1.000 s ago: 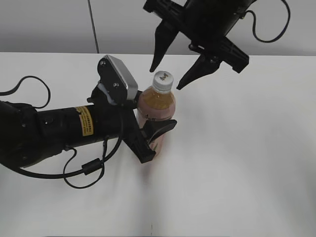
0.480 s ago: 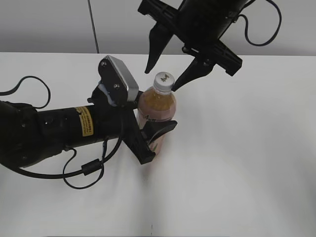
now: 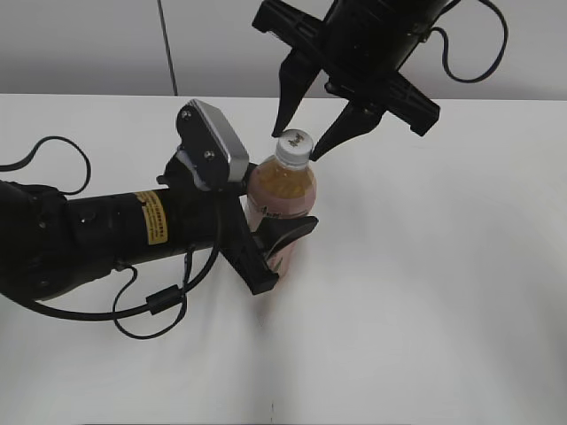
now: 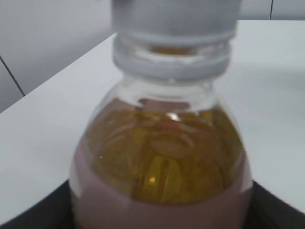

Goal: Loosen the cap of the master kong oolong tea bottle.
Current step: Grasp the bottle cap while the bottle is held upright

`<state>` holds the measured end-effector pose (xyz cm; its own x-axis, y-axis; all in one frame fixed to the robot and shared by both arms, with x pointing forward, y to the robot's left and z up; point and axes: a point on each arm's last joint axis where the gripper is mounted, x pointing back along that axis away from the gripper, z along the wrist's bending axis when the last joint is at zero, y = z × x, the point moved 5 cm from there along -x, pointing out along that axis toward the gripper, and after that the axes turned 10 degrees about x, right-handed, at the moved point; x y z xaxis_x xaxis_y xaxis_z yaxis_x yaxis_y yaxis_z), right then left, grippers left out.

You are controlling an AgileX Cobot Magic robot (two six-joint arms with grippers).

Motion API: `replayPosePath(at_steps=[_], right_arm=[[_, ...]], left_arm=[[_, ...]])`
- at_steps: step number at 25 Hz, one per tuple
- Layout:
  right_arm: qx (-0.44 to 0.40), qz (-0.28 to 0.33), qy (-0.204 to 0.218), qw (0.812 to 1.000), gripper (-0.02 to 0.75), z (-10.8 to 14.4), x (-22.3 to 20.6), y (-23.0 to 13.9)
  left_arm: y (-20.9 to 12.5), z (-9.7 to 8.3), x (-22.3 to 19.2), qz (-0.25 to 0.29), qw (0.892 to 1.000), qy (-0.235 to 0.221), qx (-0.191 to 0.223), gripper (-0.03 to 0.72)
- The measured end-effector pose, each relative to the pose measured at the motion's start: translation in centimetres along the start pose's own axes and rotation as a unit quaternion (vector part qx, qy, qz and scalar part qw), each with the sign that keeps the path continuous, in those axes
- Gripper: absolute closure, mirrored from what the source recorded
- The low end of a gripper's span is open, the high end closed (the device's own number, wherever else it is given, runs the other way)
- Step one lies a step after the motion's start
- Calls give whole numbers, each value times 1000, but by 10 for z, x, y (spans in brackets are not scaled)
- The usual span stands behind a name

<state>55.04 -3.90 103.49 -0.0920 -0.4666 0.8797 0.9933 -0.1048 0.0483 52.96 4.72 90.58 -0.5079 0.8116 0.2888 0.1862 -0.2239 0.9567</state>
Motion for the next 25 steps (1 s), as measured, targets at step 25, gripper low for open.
replayPosePath(at_steps=[25], right_arm=[[63, 0, -2, 998, 458, 0, 0, 0]], left_arm=[[0, 0, 0, 0, 1000, 0, -1, 251]])
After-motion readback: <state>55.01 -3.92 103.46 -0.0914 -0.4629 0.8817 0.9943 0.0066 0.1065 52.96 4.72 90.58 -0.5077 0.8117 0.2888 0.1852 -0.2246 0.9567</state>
